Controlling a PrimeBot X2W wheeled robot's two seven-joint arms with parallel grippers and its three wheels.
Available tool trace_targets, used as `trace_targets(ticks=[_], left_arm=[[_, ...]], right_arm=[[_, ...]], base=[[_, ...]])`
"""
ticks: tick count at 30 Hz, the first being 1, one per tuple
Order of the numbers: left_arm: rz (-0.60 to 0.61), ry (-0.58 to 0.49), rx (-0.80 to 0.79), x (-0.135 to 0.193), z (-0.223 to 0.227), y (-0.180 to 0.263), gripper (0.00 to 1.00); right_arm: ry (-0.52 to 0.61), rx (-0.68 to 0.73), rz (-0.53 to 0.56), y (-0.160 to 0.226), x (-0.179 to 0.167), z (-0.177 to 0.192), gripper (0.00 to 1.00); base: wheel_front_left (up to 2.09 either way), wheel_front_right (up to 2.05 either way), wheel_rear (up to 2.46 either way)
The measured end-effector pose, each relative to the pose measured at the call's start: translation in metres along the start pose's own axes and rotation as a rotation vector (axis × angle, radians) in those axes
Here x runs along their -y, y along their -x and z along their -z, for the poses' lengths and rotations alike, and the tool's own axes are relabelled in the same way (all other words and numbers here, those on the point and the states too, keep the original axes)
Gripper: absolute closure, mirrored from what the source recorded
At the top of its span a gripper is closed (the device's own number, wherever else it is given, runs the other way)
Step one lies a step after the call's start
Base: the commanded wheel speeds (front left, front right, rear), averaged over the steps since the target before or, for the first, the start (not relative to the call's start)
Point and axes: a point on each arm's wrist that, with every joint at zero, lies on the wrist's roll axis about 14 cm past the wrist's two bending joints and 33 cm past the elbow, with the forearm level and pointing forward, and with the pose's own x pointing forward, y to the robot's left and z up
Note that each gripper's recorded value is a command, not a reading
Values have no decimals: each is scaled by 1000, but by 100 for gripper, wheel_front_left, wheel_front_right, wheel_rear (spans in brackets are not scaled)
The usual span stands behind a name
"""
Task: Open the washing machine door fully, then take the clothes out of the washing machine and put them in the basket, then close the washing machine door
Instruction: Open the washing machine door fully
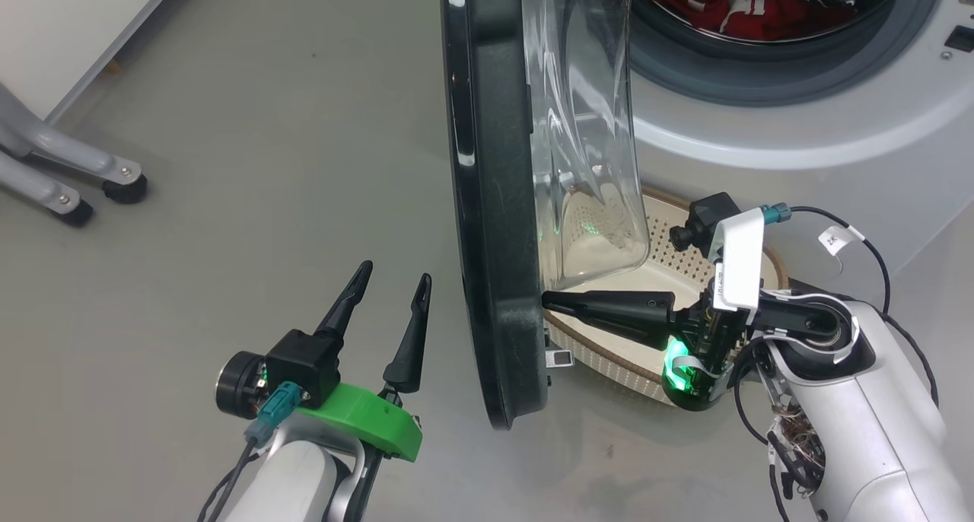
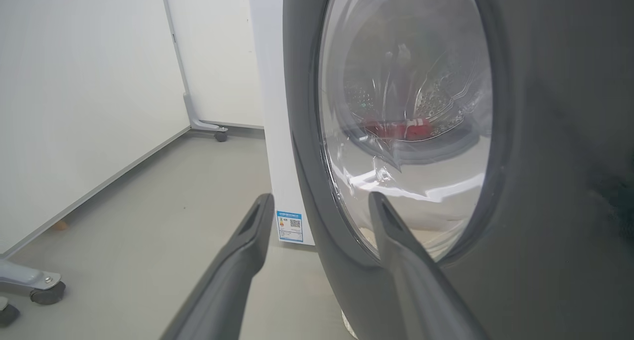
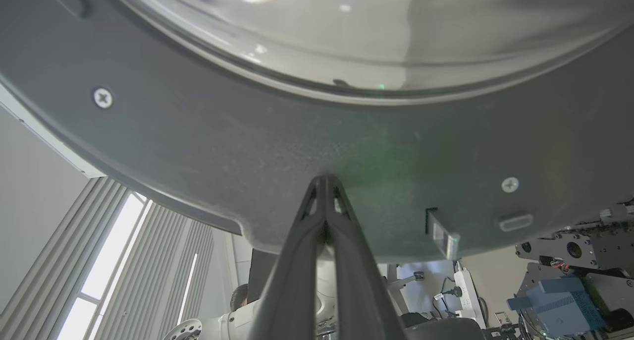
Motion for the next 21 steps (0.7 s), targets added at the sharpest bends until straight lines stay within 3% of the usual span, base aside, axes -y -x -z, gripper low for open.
trace_targets(ticks=[10, 21], left_arm=[[-15, 3, 8, -3, -2, -2, 0], [14, 13, -5, 8, 4, -4, 0]], right_arm=[[-3, 148, -66, 21, -7, -15, 100], [2, 483, -164, 83, -12, -39, 100]], base=[[0, 0, 0], [0, 0, 0]])
